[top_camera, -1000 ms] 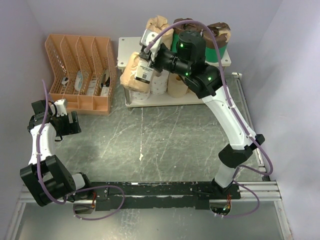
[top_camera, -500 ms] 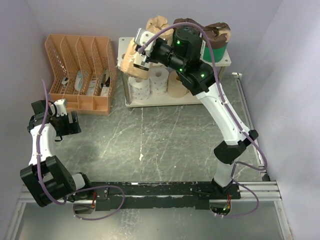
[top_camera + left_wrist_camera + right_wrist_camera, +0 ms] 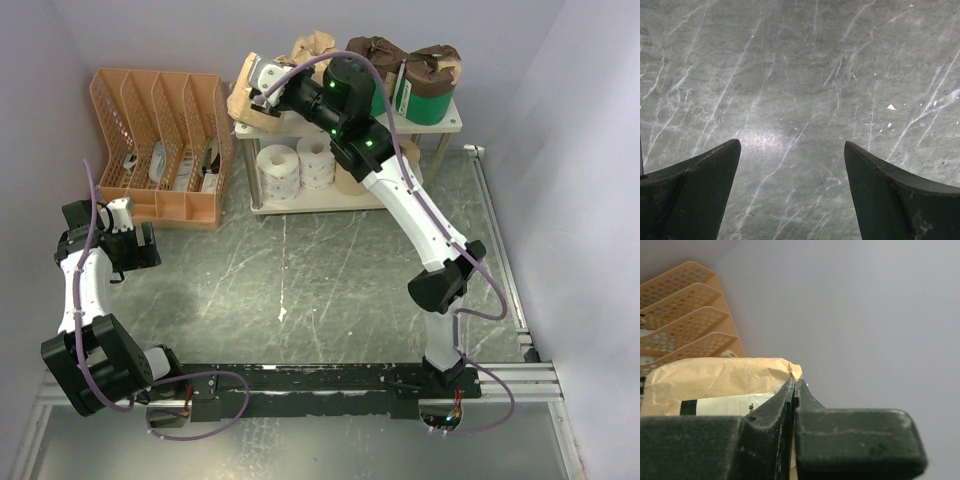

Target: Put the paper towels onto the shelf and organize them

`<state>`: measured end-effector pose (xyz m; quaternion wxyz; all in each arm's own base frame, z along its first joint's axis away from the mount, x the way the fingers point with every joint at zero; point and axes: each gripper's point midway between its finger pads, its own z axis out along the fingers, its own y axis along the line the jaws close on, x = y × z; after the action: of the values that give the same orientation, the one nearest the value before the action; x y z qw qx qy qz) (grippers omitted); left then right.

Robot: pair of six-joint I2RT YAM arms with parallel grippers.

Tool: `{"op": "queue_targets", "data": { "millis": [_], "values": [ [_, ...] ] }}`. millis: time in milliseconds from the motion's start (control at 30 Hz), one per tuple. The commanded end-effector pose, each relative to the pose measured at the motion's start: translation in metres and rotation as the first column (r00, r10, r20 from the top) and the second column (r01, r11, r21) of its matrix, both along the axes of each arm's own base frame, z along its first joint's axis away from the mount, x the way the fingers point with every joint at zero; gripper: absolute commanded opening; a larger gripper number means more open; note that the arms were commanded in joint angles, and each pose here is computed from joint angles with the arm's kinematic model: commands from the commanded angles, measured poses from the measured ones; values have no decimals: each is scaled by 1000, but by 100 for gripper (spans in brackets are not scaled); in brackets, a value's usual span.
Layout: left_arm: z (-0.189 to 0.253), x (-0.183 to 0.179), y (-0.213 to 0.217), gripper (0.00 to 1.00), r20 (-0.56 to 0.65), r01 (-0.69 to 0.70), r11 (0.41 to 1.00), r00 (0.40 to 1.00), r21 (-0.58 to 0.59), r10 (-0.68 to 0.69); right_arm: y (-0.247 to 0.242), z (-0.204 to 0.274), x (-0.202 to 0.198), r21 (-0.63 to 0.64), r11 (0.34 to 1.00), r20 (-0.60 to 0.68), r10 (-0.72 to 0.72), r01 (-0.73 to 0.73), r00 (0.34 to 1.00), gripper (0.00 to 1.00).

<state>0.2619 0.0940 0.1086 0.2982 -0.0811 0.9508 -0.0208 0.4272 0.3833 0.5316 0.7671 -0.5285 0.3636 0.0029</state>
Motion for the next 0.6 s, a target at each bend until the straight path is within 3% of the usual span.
{"op": "queue_targets", "data": {
  "millis": [0, 233, 567],
  "values": [
    [19, 7, 9, 96, 49, -27, 999, 998, 33, 25, -11, 51, 9, 105, 994, 200, -56, 35, 978, 0],
    [17, 8, 11, 96, 42, -32, 999, 999, 35, 31, -2, 22, 43, 31, 997, 310, -76, 69, 948, 0],
    [20, 7, 10, 96, 51, -30, 999, 998, 40, 28, -6, 8, 66, -43, 987, 535, -110, 157, 838, 0]
  ]
}}
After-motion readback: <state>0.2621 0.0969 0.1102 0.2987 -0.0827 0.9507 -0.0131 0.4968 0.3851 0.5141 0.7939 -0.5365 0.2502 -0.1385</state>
